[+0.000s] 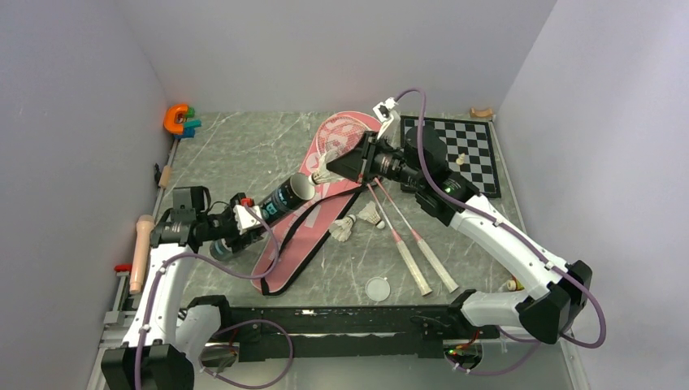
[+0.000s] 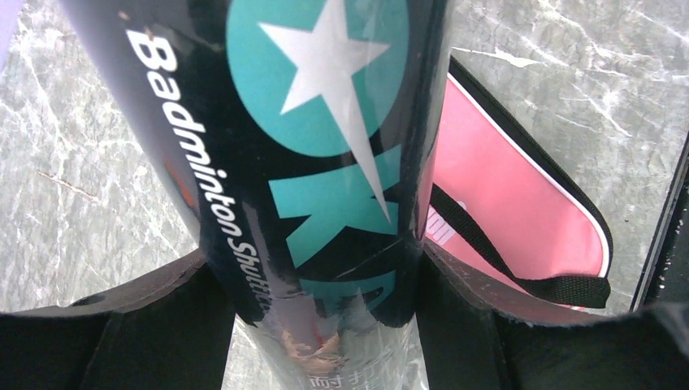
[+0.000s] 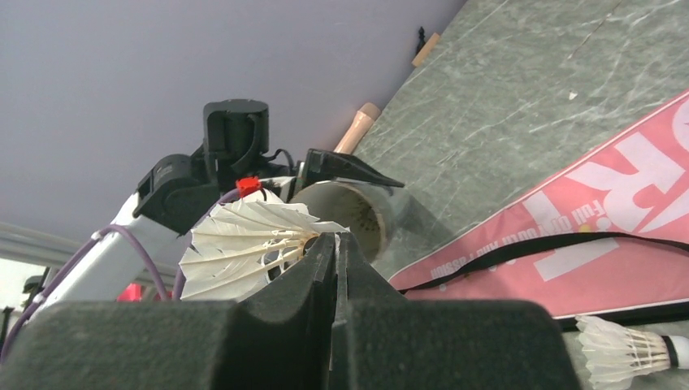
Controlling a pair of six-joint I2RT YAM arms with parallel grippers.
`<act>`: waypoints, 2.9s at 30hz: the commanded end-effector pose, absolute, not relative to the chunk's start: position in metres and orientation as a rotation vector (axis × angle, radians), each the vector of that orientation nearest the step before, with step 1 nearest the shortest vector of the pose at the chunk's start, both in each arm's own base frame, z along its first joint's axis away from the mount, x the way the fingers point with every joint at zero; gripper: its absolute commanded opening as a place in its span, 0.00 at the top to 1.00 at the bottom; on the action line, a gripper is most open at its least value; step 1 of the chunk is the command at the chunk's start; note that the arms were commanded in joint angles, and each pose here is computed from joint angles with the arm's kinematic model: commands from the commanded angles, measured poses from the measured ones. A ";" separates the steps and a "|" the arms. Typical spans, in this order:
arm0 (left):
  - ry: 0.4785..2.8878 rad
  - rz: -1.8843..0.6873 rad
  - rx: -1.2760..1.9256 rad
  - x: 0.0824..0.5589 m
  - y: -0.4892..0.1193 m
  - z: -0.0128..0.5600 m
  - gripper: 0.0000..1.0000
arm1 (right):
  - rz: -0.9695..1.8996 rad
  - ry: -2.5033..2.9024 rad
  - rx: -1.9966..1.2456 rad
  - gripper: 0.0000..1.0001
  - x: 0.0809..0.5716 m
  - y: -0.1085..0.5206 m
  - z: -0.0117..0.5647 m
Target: Pack up the badminton gear
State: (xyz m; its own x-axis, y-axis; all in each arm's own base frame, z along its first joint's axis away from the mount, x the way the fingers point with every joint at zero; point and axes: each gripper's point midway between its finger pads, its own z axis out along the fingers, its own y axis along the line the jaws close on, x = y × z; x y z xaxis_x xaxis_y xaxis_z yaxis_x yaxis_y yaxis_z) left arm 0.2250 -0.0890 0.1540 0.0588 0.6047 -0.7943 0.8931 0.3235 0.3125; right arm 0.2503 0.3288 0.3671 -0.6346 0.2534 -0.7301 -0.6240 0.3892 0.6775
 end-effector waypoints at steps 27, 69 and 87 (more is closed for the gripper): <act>1.555 -0.404 1.390 0.223 -0.107 0.174 0.85 | 1.325 1.883 -0.409 0.46 0.244 0.387 0.323; 1.524 -0.450 1.377 0.219 -0.115 0.184 0.86 | 1.154 1.952 -0.413 0.30 0.242 0.351 0.306; 1.592 -0.445 1.363 0.222 -0.110 0.165 0.85 | 1.120 1.961 -0.415 0.18 0.260 0.365 0.328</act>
State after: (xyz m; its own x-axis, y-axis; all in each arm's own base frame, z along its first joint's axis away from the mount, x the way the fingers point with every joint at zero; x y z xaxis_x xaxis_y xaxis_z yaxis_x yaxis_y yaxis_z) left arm 0.2129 -0.1060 0.1573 0.0431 0.5760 -0.8163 0.9143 0.3067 0.2647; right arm 0.2540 0.3770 0.2713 -0.6799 0.0490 -0.7317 -0.5861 0.5635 0.5823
